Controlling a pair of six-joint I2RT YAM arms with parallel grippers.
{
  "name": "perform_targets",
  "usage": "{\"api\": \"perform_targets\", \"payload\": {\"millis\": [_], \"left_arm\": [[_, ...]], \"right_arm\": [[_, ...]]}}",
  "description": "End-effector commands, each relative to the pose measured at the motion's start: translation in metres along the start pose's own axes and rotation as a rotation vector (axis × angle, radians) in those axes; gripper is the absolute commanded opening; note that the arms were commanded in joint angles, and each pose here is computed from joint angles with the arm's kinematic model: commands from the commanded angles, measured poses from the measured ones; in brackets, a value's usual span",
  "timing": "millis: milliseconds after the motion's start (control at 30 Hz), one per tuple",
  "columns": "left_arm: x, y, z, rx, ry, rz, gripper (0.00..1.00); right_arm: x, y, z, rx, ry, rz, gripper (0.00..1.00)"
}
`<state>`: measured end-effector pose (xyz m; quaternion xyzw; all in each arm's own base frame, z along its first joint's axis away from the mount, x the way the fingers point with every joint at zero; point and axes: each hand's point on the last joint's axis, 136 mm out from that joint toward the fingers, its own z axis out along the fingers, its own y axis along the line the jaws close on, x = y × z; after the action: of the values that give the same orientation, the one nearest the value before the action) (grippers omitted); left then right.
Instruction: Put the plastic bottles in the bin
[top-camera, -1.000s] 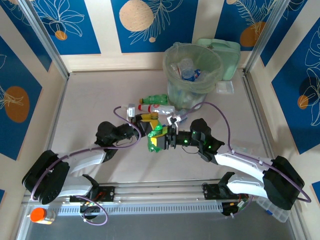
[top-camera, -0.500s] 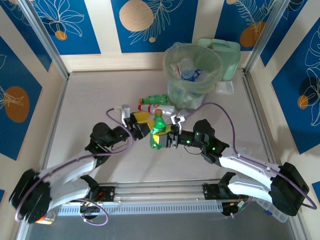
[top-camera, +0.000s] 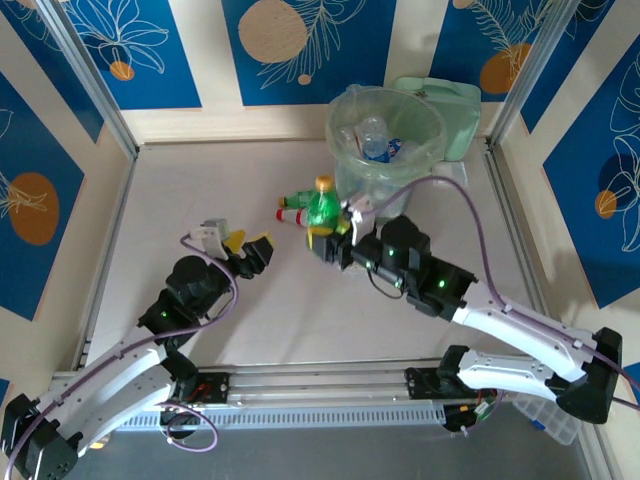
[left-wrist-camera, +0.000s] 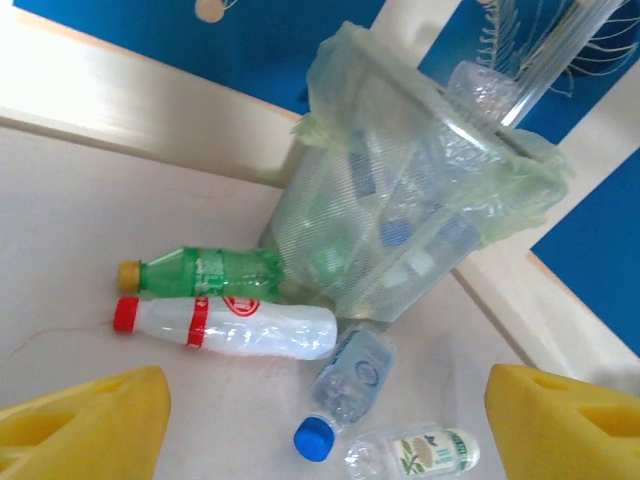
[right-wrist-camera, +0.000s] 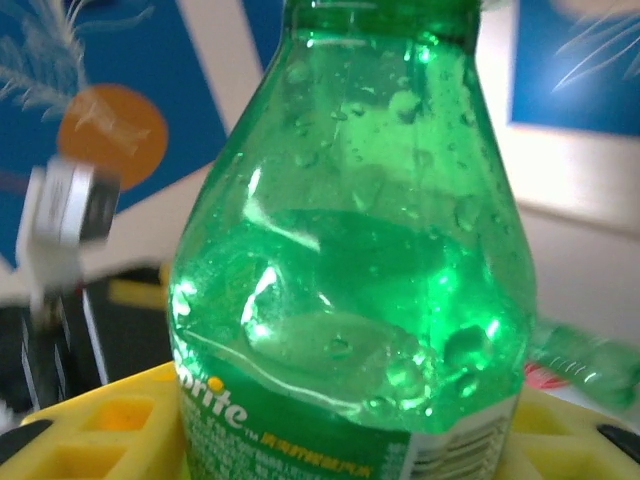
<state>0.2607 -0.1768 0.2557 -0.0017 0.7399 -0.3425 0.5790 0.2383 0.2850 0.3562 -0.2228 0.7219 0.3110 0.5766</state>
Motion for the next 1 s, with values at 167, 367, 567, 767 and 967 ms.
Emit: {"api": "perform_targets", "payload": {"millis": [167, 367, 567, 767, 967], "left_arm": [[0.008, 0.004, 0.001, -0.011, 0.021, -0.017, 0.82], [0.009, 0.003, 0.002, -0.011, 0.026, -0.021, 0.82], [0.011, 0.002, 0.004, -0.009, 0.036, -0.025, 0.82], [0.012, 0.002, 0.005, -0.007, 0.042, -0.027, 0.82], [0.012, 0.003, 0.005, -0.014, 0.043, -0.031, 0.82]], "right_arm": [[-0.117, -0.112, 0.024, 0.376, -0.039, -0.017, 0.46], [-0.137, -0.223, 0.037, 0.619, 0.077, 0.091, 0.46], [-0.113, -0.279, 0.056, 0.732, 0.283, 0.027, 0.46], [-0.066, -0.317, 0.080, 0.792, 0.463, -0.078, 0.46], [-0.020, -0.340, 0.097, 0.743, 0.599, -0.093, 0.47]]}}
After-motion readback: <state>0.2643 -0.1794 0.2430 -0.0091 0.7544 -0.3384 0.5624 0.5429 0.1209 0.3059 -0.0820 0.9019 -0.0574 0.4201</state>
